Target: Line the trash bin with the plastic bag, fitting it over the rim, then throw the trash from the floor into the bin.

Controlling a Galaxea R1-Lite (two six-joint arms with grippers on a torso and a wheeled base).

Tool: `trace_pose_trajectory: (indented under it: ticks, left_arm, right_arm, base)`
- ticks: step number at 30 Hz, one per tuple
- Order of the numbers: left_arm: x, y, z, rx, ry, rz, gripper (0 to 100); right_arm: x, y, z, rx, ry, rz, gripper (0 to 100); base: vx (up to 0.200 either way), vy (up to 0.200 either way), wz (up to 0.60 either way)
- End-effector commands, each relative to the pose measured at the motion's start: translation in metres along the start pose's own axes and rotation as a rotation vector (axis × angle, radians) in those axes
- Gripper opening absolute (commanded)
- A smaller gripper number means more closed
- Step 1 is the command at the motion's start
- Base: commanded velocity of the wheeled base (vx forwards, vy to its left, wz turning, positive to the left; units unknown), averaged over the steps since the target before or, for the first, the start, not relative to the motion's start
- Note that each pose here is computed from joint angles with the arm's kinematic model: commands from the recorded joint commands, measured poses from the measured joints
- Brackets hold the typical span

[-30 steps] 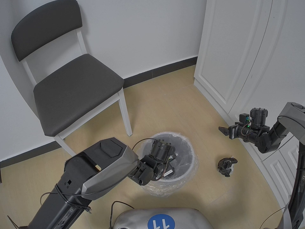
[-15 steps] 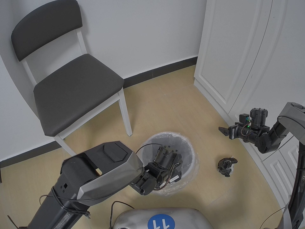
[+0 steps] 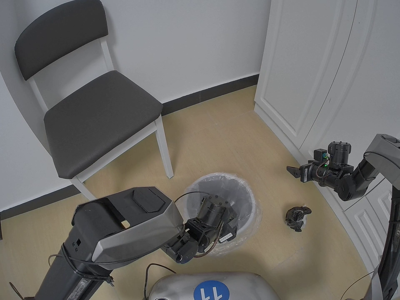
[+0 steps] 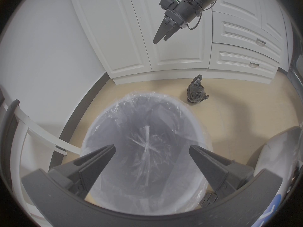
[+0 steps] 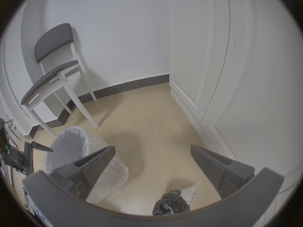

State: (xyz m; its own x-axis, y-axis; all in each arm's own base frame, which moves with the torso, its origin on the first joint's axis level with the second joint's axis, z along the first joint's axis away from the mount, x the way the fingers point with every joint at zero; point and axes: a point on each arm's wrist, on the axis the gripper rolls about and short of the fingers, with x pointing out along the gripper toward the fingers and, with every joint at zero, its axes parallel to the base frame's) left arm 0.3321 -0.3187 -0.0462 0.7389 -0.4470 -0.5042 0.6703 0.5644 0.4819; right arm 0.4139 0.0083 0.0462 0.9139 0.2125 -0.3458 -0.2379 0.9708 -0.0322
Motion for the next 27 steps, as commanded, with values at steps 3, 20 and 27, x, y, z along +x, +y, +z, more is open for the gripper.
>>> trace_pose_trajectory:
  ticks: [3, 20, 27]
  left_arm:
    - [-0.014, -0.001, -0.005, 0.002, 0.018, -0.013, 100]
    - [-0.022, -0.026, -0.023, 0.017, 0.004, -0.043, 100]
    - [-0.019, -0.027, -0.027, 0.001, 0.015, -0.045, 100]
  right_arm:
    - [0.001, 0.0, -0.001, 0.0, 0.002, 0.0, 100]
    - [0.0, 0.0, 0.0, 0.0, 0.001, -0.001, 100]
    - [0.0, 0.0, -0.001, 0.0, 0.002, -0.001, 100]
  base:
    - [0.0, 0.0, 0.0]
    - [0.0, 0.0, 0.0]
    - [0.0, 0.0, 0.0]
